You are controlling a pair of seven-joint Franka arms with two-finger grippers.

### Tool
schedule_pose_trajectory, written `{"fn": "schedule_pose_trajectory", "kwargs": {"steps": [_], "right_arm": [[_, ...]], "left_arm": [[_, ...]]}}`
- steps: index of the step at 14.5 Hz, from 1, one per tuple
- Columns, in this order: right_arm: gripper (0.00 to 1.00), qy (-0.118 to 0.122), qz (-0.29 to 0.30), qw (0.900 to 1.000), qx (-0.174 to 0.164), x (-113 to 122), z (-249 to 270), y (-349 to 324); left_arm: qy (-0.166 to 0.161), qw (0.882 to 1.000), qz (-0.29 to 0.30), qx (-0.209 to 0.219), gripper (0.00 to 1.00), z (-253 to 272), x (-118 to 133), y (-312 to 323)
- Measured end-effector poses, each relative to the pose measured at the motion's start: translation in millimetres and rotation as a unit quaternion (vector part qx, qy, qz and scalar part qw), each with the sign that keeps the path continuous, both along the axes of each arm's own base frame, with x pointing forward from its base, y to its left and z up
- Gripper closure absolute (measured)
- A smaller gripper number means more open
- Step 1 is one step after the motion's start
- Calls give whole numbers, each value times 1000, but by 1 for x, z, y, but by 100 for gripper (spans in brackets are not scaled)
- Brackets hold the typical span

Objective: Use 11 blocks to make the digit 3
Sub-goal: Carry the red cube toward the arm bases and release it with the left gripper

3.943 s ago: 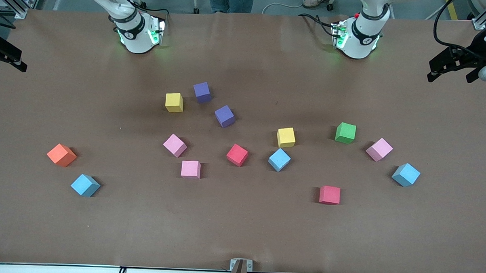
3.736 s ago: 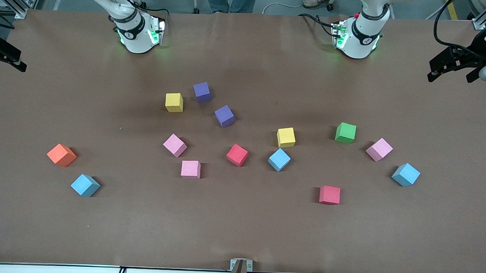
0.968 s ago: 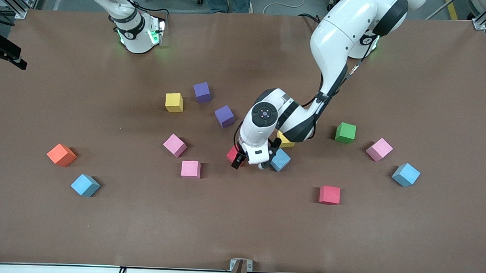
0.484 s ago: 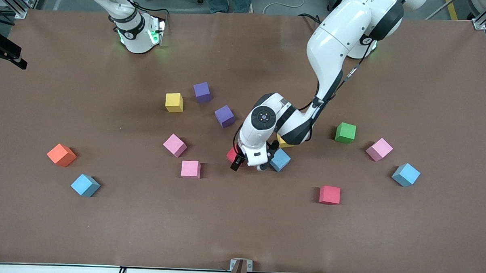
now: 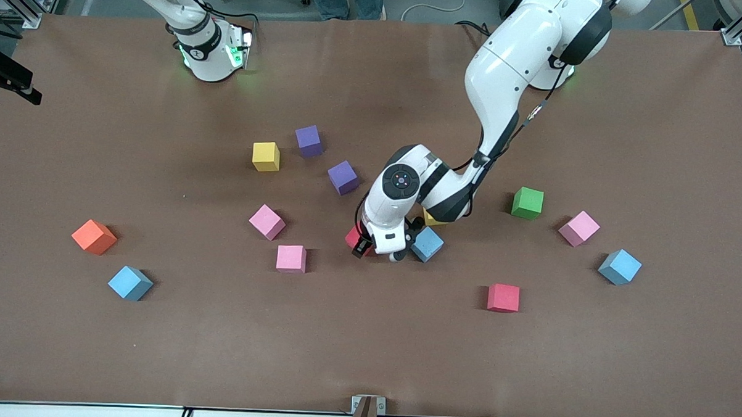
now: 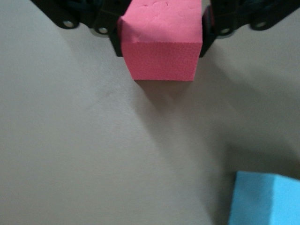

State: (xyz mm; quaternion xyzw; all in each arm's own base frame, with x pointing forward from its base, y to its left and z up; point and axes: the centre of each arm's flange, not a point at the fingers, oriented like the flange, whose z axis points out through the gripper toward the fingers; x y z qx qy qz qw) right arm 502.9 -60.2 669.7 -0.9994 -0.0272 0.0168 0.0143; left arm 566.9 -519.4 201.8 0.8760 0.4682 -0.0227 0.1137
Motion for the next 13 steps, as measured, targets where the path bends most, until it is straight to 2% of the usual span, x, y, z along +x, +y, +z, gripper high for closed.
{"fn": "schedule_pose_trajectory", "kwargs": {"steps": [2, 4, 7, 10, 13], "right_arm": [[0, -2, 0, 1000, 0, 1, 0, 0], [0, -6, 0, 1000, -1, 2, 0, 0], [0, -10, -1, 1000, -1, 4, 2, -1], [0, -13, -1, 1000, -2, 5, 3, -1], [0, -15, -3, 1000, -2, 6, 4, -2]], "left_arm": [[-7, 999, -34, 5, 41, 10, 5, 3], [-5, 997, -75, 17, 46, 38, 6, 5], [17, 988, -144, 51, 46, 95, -15, 14], [15, 975, -212, 69, 46, 121, -59, 37], [7, 960, -270, 77, 46, 102, -123, 52]]}}
